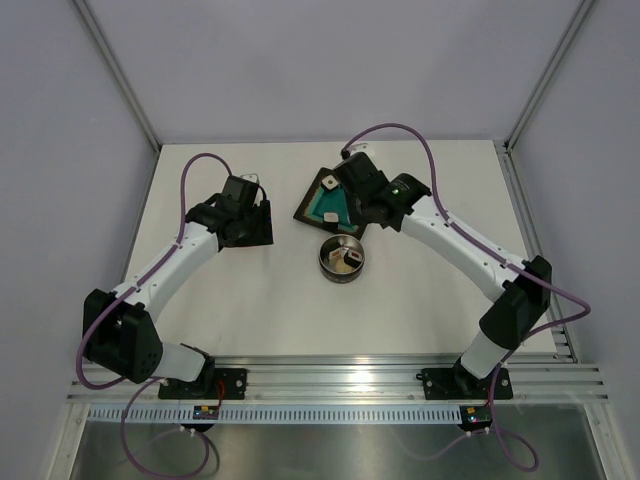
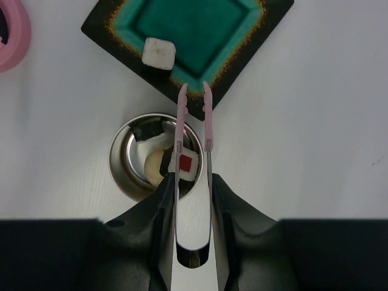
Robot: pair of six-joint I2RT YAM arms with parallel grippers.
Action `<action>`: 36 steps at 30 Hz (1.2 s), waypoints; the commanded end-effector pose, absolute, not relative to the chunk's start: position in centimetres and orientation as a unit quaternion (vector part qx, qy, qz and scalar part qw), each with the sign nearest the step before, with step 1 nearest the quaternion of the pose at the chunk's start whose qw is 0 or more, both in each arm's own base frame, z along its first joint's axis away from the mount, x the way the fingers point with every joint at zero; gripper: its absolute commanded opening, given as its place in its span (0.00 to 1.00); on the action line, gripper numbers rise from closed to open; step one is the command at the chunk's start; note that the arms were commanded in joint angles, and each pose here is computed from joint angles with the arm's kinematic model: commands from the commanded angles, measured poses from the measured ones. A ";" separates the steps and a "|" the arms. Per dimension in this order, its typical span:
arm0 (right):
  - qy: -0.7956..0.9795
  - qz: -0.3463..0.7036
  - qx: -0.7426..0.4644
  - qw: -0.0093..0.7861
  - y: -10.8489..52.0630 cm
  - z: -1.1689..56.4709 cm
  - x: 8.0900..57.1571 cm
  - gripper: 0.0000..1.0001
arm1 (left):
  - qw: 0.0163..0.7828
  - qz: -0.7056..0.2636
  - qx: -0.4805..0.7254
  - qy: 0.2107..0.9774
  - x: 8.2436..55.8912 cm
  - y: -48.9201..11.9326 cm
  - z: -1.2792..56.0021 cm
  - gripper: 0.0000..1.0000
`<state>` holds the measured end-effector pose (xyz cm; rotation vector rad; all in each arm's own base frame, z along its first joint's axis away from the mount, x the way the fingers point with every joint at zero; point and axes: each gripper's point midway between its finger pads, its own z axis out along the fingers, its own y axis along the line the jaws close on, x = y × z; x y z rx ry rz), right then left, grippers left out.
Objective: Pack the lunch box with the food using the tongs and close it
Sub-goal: Place the clamp at the center of the board.
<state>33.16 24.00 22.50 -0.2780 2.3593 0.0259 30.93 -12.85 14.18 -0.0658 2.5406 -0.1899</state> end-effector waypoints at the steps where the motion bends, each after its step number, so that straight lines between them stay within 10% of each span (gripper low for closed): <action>1: 0.902 0.053 -0.123 0.410 26.9 23.4 36.5 0.00 | 0.316 -0.071 -0.026 0.946 31.5 -12.5 15.3 0.61; 26: 0.926 0.107 -0.043 0.360 29.6 19.9 40.5 0.22 | 0.318 -0.065 -0.026 0.946 31.6 -12.3 15.5 0.61; 36: 0.885 0.044 0.034 0.462 20.2 22.9 40.6 0.20 | 0.318 -0.064 -0.022 0.946 31.7 -12.3 15.5 0.61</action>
